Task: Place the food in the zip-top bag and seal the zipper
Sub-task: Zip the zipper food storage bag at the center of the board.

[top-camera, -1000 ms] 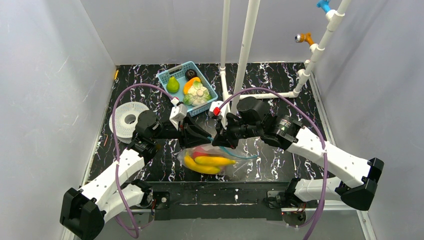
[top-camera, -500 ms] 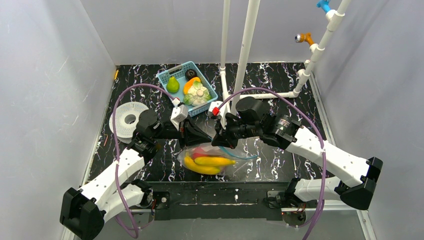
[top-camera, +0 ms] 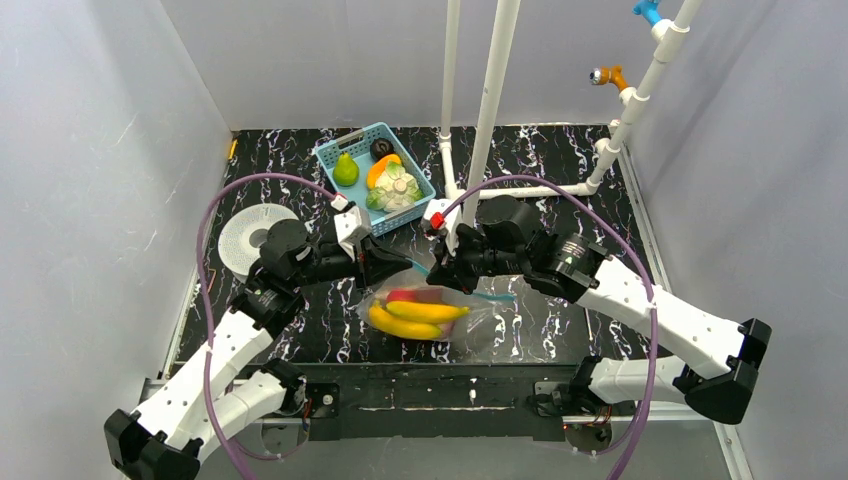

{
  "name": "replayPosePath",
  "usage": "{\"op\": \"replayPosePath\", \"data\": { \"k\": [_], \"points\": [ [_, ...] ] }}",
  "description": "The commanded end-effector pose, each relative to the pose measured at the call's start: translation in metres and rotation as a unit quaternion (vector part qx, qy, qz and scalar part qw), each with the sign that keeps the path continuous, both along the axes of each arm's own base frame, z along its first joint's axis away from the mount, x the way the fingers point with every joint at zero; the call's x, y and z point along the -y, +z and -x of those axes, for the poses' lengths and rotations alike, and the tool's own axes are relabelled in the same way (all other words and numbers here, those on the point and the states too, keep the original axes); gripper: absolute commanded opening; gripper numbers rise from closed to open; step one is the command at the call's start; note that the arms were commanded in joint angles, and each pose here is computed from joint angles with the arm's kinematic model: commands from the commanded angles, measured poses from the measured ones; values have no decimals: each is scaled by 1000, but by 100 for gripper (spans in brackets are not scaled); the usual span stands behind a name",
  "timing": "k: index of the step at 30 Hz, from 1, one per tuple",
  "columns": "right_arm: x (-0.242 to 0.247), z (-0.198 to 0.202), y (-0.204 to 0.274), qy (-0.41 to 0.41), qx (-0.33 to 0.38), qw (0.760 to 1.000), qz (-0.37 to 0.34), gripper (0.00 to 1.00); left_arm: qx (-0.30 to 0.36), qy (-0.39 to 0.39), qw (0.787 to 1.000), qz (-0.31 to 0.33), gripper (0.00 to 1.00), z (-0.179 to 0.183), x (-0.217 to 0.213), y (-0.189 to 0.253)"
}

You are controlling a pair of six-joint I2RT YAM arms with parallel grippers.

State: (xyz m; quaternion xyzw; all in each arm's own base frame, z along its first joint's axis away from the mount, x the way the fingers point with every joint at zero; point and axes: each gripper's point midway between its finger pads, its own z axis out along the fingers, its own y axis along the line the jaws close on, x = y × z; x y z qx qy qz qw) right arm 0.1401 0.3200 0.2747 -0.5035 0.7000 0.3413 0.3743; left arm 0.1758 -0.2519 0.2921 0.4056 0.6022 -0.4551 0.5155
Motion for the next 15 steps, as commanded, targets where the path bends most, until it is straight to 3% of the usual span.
{"op": "replayPosePath", "data": {
  "k": [1,5,9,15],
  "points": [
    [28,4,-6,-20,9,999,30,1,71,167,982,-61,0,-39,-47,17],
    [37,2,-13,-33,17,999,36,1,97,305,940,-115,0,-62,-97,27],
    [43,3,-21,-44,14,998,32,1,117,408,897,-125,0,-68,-139,36],
    [44,7,-26,-47,0,999,20,1,131,483,860,-104,0,-69,-169,38]
  ]
}}
